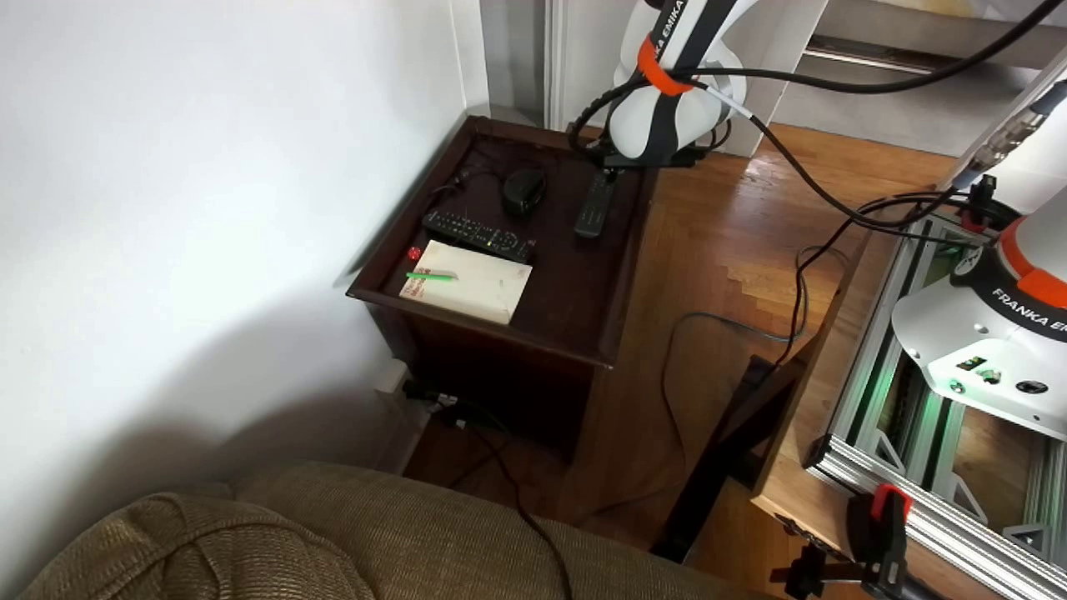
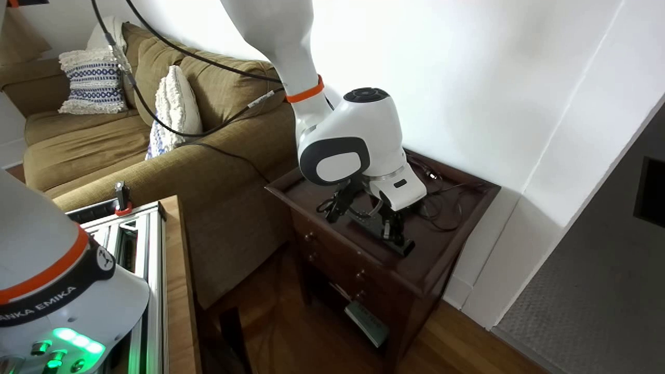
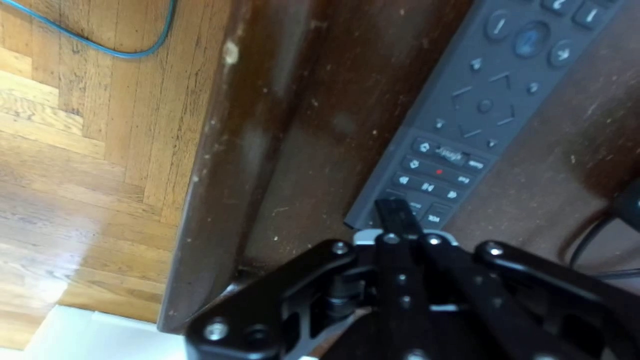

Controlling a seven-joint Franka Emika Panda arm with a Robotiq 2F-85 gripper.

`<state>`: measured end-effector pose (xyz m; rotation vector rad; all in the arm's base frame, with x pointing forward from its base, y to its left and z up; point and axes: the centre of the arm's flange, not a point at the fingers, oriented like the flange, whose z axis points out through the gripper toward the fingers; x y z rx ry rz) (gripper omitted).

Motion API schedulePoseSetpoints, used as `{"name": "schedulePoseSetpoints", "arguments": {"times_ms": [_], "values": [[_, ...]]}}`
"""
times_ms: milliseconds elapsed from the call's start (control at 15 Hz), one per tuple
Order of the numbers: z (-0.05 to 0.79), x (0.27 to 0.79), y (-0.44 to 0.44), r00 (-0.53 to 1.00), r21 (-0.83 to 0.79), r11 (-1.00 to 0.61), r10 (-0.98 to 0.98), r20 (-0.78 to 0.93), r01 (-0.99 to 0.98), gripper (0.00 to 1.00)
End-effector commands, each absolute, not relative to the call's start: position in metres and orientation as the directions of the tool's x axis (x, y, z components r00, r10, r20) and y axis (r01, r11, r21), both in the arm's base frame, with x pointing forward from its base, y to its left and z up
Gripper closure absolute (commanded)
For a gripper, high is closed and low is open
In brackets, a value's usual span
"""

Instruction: Press the top left button on the black remote

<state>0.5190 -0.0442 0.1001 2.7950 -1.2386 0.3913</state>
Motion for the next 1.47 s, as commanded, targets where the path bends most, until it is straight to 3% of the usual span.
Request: {"name": "schedulePoseSetpoints", "arguments": {"times_ms": [0,1067,1400], "values": [[0.091,0.52,-0.041,0.634,-0.035,-0.658,-0.737,0.234,-0.752,1.0],[0.068,0.504,-0.043,0.66,0.006,-0.68,-0.708,0.252,-0.733,1.0],[0.102,0.515,-0.04,0.65,0.008,-0.676,-0.706,0.282,-0.737,1.0]]}}
